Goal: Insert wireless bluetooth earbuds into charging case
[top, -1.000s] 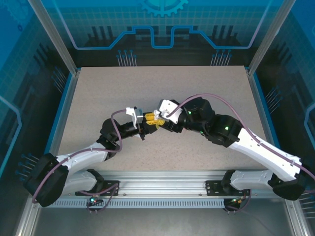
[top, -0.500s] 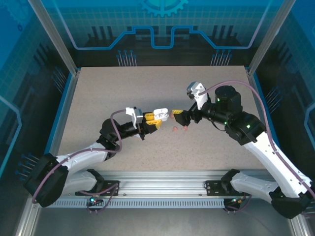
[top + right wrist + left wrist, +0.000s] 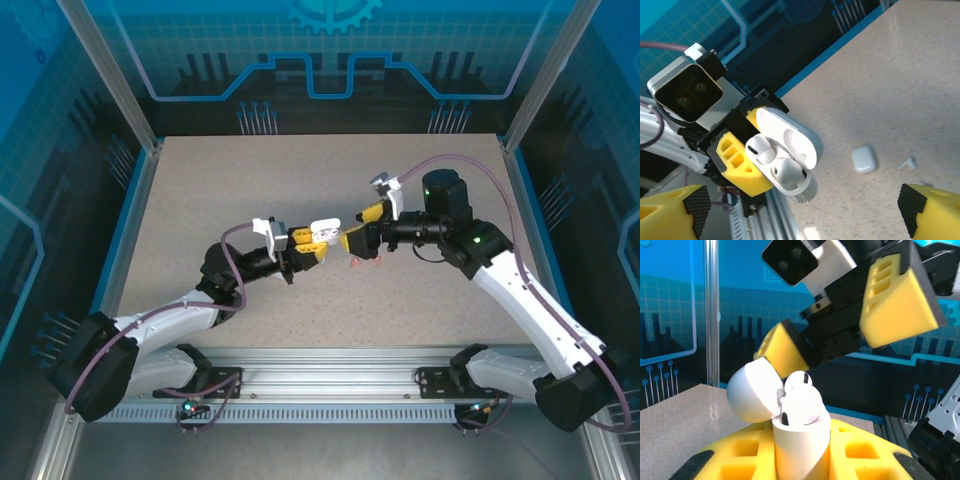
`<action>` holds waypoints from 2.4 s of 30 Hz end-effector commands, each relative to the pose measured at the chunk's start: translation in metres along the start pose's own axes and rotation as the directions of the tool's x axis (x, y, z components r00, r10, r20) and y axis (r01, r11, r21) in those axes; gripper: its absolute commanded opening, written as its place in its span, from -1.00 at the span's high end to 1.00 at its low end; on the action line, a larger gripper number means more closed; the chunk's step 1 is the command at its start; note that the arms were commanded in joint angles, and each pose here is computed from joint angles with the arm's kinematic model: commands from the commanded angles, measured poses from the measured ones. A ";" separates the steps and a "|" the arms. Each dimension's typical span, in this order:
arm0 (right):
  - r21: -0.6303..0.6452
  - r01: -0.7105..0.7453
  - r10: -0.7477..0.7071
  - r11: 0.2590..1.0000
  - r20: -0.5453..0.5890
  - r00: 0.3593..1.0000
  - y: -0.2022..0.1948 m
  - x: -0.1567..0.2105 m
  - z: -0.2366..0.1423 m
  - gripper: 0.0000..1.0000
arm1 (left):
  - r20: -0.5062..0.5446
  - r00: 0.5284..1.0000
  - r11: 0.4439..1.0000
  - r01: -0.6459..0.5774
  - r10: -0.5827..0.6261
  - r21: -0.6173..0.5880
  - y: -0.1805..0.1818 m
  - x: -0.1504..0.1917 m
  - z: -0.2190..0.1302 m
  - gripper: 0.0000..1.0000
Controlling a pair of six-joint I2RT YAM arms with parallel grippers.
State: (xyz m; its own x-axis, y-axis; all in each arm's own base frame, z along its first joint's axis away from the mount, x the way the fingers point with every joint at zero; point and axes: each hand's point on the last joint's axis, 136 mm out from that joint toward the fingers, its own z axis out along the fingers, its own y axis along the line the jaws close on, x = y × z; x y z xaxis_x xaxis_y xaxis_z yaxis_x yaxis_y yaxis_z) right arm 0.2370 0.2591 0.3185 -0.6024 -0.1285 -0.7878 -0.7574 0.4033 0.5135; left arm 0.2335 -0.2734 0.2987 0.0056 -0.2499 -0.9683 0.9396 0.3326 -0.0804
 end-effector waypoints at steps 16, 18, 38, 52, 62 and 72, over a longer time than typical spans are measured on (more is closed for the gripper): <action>-0.232 -0.021 0.006 0.973 -0.066 0.998 0.046 -0.014 0.016 -0.61 | 0.060 0.998 0.999 -0.029 0.027 0.036 -0.004 -0.018 0.007 1.00; -0.231 -0.001 -0.011 0.973 -0.053 0.999 0.049 -0.017 0.014 -0.55 | 0.056 0.998 0.999 -0.026 0.024 0.033 -0.003 -0.016 0.007 1.00; 0.058 0.227 -0.222 0.972 -0.090 0.971 0.009 -0.002 -0.003 -0.63 | 0.053 0.998 0.998 -0.021 0.018 0.062 -0.009 -0.014 0.006 1.00; -0.097 0.661 -0.668 0.744 -0.096 0.738 0.031 0.032 -0.018 -0.59 | 0.027 0.999 0.989 -0.029 0.025 0.147 -0.026 -0.018 0.003 1.00; -0.170 0.638 -0.659 0.751 -0.119 0.743 0.035 0.032 0.008 -0.29 | 0.033 0.999 0.988 -0.025 0.020 0.150 -0.027 -0.019 0.003 1.00; -0.178 0.635 -0.656 0.751 -0.101 0.748 0.037 0.029 0.013 0.08 | 0.029 0.999 0.989 -0.019 0.015 0.146 -0.025 -0.017 0.005 1.00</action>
State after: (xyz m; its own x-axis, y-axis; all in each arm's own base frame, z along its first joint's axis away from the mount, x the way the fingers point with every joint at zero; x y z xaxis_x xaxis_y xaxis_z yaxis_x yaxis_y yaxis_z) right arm 0.2013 0.2770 0.2955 -0.0098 -0.4849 -0.8745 -0.9945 0.0959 -0.0420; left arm 0.2147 -0.2805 0.2966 -0.0166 -0.2349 -0.9719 0.9735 0.2177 -0.0693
